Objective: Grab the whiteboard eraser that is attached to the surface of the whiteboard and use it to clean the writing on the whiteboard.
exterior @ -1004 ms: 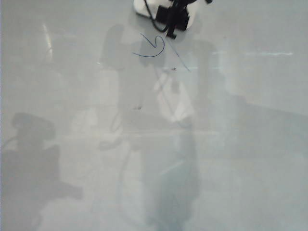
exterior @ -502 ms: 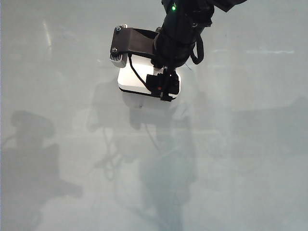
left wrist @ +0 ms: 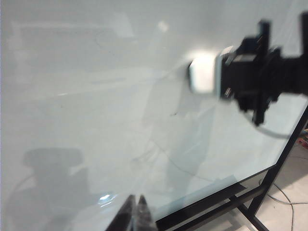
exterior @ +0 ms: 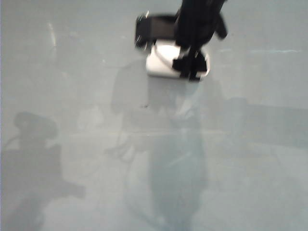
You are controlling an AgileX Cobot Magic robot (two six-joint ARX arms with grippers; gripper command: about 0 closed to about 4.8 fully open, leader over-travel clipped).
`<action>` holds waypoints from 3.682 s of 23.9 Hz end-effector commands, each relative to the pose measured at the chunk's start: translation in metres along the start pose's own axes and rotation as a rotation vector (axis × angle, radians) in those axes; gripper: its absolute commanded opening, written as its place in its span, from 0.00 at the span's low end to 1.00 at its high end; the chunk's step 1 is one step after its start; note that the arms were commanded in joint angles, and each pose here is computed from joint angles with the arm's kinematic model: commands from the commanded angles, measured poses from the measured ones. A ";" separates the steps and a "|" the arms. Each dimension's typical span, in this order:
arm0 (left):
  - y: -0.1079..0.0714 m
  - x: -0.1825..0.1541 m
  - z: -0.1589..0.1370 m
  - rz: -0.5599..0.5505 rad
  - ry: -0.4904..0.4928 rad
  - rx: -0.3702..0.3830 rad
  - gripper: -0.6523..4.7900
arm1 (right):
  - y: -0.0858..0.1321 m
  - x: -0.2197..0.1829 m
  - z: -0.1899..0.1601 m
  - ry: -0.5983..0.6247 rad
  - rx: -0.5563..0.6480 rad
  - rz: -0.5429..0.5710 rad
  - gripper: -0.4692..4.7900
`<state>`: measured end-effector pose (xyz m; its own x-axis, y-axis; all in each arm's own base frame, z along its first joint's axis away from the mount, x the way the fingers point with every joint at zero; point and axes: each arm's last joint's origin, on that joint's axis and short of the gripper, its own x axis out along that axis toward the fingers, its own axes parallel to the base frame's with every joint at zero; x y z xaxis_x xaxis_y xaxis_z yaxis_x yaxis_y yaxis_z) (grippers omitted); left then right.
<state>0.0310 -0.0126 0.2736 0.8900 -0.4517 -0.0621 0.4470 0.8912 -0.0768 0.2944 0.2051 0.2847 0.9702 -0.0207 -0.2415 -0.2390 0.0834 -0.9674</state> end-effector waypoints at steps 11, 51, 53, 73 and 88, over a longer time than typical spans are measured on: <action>0.000 0.000 0.001 -0.001 -0.009 0.010 0.12 | -0.132 -0.133 -0.070 0.027 0.444 -0.505 0.37; 0.000 0.000 0.002 -0.001 -0.010 0.010 0.12 | -0.019 0.016 -0.199 -0.223 1.381 -0.258 0.88; 0.000 0.000 0.001 -0.001 -0.009 0.010 0.12 | -0.021 0.012 -0.198 -0.222 1.381 -0.256 0.96; 0.000 0.000 0.002 -0.001 -0.010 0.010 0.12 | -0.061 -0.138 -0.181 -0.302 1.379 -0.207 0.09; 0.000 0.000 0.001 -0.002 -0.009 0.010 0.12 | 0.025 -0.229 -0.208 -0.373 1.400 -0.342 0.09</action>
<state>0.0310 -0.0126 0.2736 0.8898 -0.4521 -0.0621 0.4473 0.8911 -0.0768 0.0574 0.0046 0.3060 0.9758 -0.0012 0.2185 0.0161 0.9977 -0.0665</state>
